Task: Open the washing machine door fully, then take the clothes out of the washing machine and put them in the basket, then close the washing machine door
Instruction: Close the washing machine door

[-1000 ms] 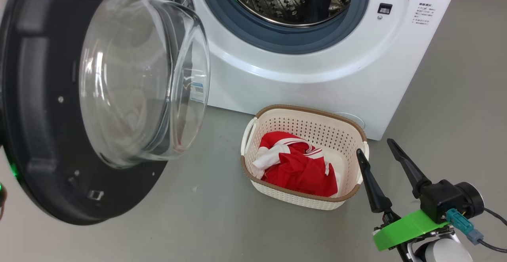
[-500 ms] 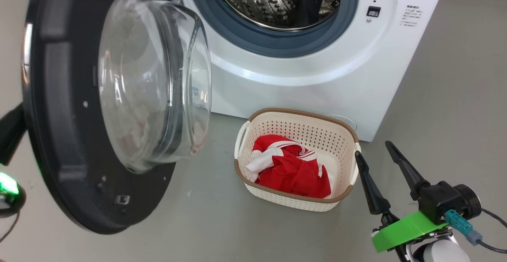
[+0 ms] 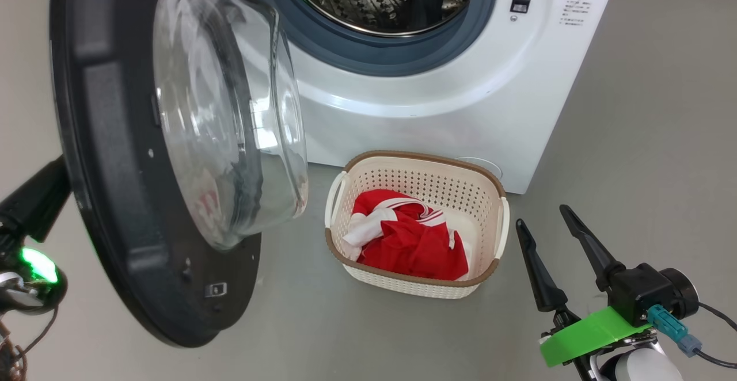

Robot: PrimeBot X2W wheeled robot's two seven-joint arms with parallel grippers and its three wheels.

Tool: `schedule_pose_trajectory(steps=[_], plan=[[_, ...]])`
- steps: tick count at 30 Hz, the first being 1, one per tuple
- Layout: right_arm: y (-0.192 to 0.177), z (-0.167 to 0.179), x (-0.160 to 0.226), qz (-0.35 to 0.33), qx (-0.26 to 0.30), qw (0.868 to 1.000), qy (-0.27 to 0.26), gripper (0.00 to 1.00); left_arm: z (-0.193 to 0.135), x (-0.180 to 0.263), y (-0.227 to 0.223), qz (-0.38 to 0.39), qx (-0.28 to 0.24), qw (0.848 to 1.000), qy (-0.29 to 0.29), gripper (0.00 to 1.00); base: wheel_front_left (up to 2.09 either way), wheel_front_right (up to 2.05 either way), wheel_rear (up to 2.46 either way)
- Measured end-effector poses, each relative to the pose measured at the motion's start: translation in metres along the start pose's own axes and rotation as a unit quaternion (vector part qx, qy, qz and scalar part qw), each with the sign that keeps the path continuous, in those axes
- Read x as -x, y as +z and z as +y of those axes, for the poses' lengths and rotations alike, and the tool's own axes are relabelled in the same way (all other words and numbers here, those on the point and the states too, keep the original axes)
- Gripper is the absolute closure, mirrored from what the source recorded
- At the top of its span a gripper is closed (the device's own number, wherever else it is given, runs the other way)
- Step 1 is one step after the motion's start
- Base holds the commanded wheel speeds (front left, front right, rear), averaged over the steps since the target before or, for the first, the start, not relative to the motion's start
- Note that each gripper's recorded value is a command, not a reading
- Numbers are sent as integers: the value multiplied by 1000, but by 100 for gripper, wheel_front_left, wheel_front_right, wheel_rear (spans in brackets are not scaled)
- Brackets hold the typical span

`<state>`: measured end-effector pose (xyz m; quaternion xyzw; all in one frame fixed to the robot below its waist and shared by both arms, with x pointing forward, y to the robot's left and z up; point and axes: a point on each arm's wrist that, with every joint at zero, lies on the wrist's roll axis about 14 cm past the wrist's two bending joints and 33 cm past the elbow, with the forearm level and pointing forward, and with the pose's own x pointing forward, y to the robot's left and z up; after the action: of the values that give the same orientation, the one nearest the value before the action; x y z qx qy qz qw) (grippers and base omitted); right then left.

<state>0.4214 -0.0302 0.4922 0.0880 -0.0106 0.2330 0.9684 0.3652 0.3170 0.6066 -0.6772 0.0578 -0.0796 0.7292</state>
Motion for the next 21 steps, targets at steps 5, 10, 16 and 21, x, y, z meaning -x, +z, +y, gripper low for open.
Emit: schedule_pose_trajectory(steps=[5,10,16,21], plan=[[-1,-5,2,1,0,1000,-8,0,-3,-11,-11,19,-1,1000,-8,100,0,0,0],[2,-11,4,-4,1,1000,-17,0,-9,-21,-25,41,1,999,-24,100,0,0,0],[4,-21,9,-6,-1,999,-32,0,-12,-29,-39,62,3,997,-37,100,0,0,0],[4,-26,13,-7,-4,999,-42,0,-11,-35,-48,74,5,996,-40,100,0,0,0]])
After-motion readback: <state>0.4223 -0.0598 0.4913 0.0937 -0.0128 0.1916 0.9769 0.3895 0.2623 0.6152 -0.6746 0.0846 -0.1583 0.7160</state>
